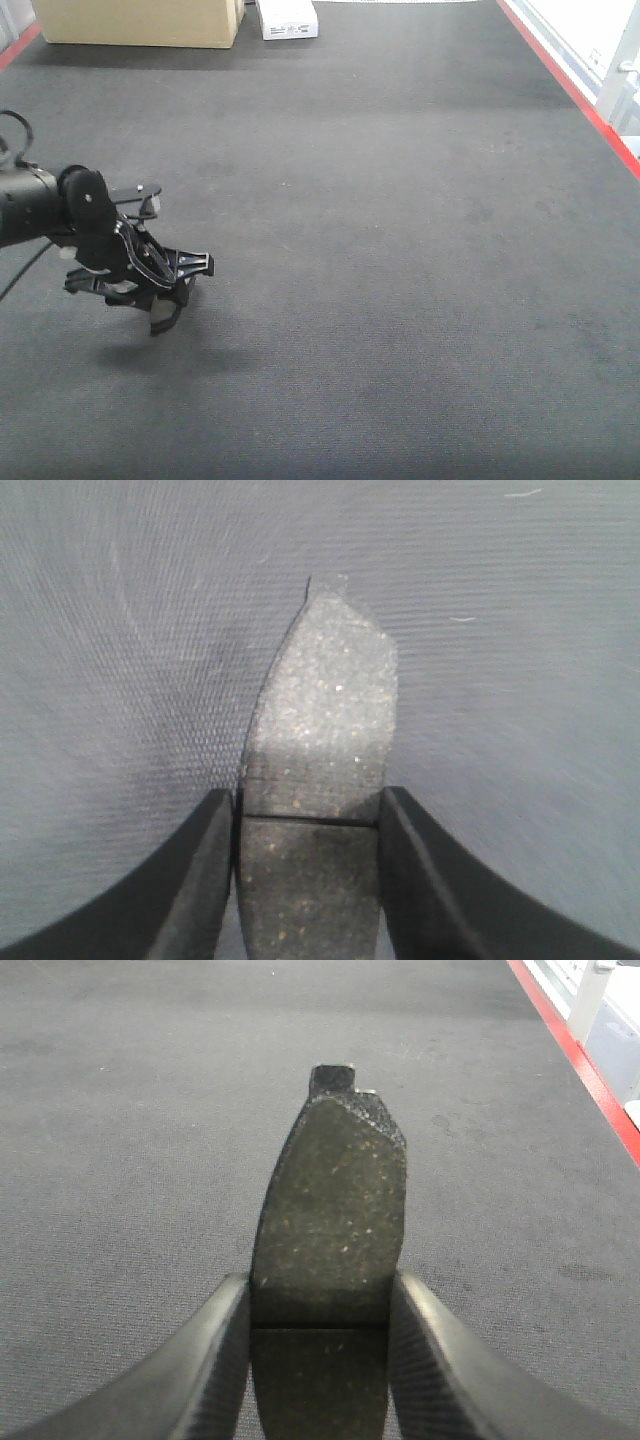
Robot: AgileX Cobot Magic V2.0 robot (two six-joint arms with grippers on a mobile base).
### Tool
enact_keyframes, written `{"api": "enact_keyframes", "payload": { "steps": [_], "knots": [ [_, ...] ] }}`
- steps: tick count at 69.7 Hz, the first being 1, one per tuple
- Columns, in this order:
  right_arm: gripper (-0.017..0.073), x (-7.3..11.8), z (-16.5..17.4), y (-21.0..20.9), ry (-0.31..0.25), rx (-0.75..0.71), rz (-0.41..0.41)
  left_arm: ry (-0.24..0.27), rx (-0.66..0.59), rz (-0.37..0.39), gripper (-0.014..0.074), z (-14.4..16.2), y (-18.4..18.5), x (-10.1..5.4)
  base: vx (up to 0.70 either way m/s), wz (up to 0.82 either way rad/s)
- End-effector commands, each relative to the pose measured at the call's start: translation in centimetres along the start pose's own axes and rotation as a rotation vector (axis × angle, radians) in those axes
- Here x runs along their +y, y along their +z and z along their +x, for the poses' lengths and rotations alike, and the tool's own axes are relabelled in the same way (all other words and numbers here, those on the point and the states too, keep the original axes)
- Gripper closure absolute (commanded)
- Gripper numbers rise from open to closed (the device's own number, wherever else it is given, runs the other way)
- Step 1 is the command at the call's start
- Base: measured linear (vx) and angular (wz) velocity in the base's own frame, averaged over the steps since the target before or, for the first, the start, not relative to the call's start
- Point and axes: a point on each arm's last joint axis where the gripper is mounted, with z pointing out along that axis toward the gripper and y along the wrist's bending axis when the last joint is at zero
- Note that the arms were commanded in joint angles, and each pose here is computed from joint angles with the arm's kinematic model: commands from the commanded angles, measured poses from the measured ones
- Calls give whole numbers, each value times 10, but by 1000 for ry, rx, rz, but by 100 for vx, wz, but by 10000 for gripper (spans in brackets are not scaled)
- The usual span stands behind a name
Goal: Move and align brake pads A on conveyor
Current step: 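Lower the left gripper's brake pad onto the belt and open it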
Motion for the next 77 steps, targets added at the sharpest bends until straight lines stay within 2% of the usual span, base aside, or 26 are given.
{"api": "enact_keyframes", "payload": {
  "steps": [1, 15, 28, 46, 53, 64, 77],
  "knots": [
    [538, -1, -18, -4, -15, -119, 9, -20, -93, 36, 438, -11, -21, -8, 0, 0],
    [538, -1, -18, -4, -15, -119, 9, -24, -66, 29, 384, -10, -13, -7, 0, 0],
    [538, -1, -18, -4, -15, -119, 9, -19, -39, 26, 288, -7, -8, -9, 0, 0],
    [538, -1, -18, -4, -15, -119, 9, -13, -72, 34, 155, -9, -13, -11, 0, 0],
    [538, -1, -18, -4, -15, -119, 9, -1, -112, 39, 132, -10, -25, -13, 0, 0],
    [538, -1, -18, -4, -15, -119, 9, 55, -211, 22, 132, -9, -59, -12, 0, 0],
    [538, -1, -18, -4, -15, -119, 9, 85, -344, 39, 151, 19, -96, -6, 0, 0]
  ]
}}
